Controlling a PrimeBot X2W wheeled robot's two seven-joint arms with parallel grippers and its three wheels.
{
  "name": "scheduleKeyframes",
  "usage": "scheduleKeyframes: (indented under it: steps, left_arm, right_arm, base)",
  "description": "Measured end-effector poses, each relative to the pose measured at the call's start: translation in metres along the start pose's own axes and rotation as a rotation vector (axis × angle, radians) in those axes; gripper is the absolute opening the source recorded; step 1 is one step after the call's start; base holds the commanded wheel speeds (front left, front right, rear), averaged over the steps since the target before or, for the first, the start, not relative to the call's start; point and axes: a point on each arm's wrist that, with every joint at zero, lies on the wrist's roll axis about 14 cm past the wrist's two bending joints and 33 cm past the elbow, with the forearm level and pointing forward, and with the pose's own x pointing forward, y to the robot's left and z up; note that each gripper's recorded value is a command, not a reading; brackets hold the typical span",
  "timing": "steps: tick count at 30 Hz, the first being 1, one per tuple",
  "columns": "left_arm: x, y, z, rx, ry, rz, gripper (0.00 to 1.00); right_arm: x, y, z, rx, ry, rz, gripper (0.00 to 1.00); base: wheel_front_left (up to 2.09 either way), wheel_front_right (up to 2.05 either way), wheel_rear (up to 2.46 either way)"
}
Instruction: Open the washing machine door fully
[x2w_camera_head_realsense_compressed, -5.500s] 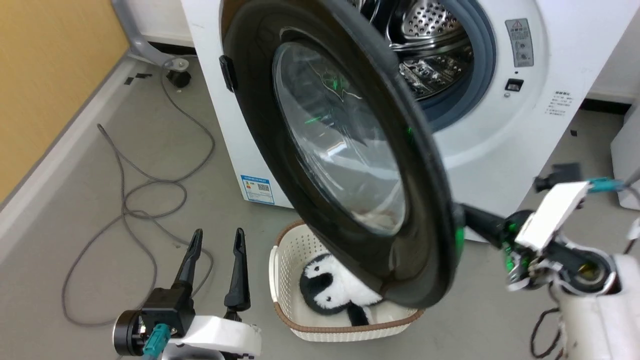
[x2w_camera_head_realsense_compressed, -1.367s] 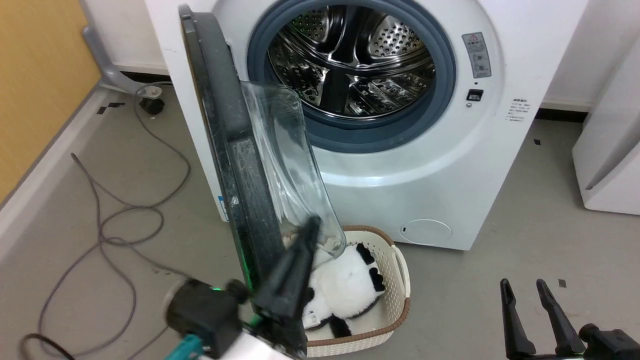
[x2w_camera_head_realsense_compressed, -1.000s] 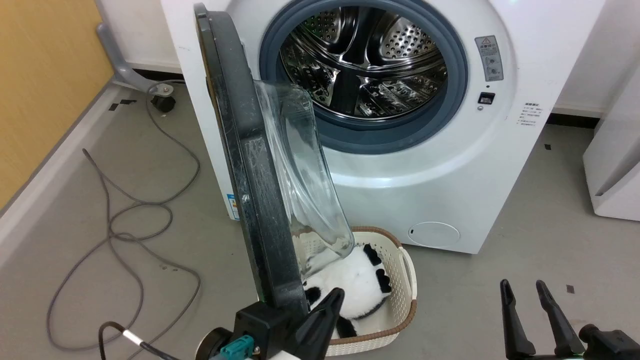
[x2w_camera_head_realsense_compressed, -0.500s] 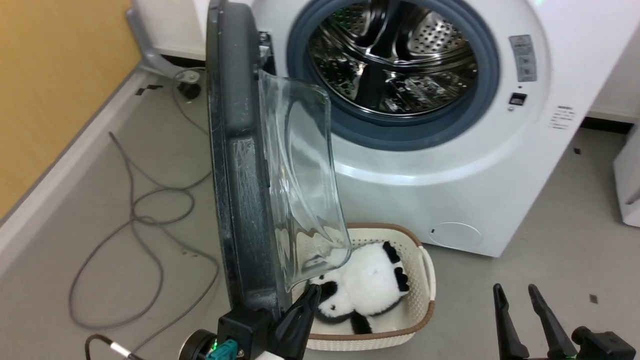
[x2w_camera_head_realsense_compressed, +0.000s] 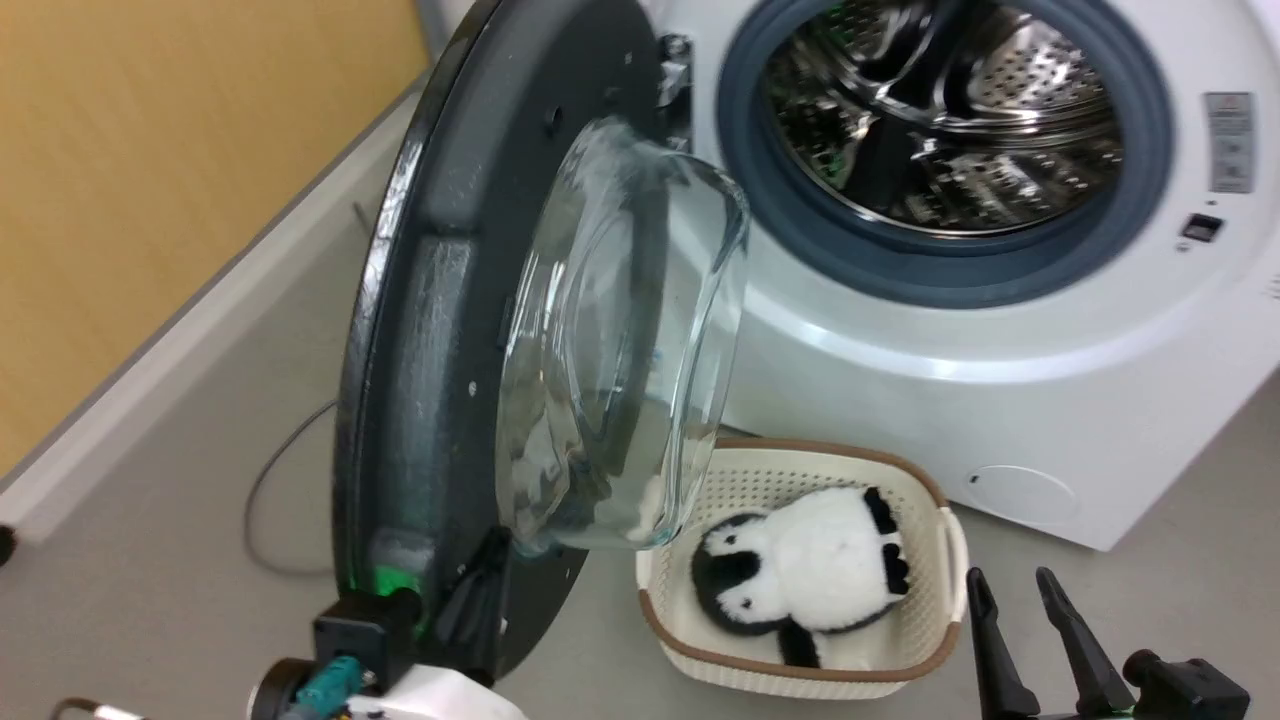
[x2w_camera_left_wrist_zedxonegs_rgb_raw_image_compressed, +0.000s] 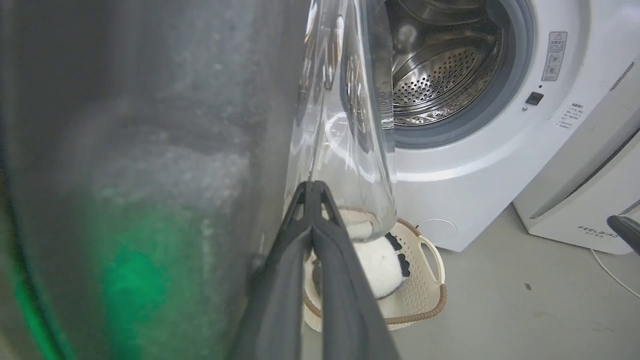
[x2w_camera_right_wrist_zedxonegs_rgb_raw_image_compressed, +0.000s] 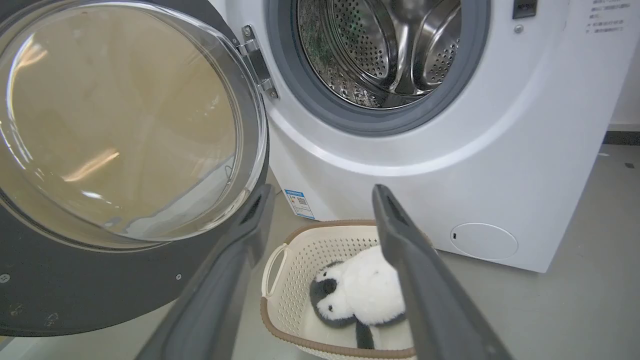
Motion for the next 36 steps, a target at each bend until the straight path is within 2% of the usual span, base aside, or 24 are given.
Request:
scheduleKeyframes:
  steps: [11, 21, 25, 30, 36]
  left_arm:
    - [0.000, 0.077, 0.014, 0.033, -0.053, 0.247, 0.00]
    - [0.012, 0.138, 0.031, 0.117, -0.079, 0.386, 0.00]
    - [0.026, 0.157, 0.040, 0.124, -0.099, 0.410, 0.00]
    - [0.040, 0.188, 0.047, 0.201, -0.087, 0.454, 0.00]
    - [0.056, 0.223, 0.059, 0.245, -0.079, 0.509, 0.00]
  right_arm:
    - [0.021, 0.019, -0.026, 0.026, 0.069, 0.082, 1.00]
    - [0.031, -0.003, -0.038, 0.015, 0.110, 0.061, 1.00]
    - [0.033, -0.015, -0.041, 0.015, 0.117, 0.038, 1.00]
    - [0.035, -0.027, -0.046, 0.018, 0.129, 0.018, 1.00]
    - [0.037, -0.039, -0.053, 0.024, 0.151, -0.007, 1.00]
  base:
    - [0.00, 0.00, 0.00]
    - [0.00, 0.00, 0.00]
    - [0.00, 0.00, 0.00]
    - [0.00, 0.00, 0.00]
    - [0.00, 0.00, 0.00]
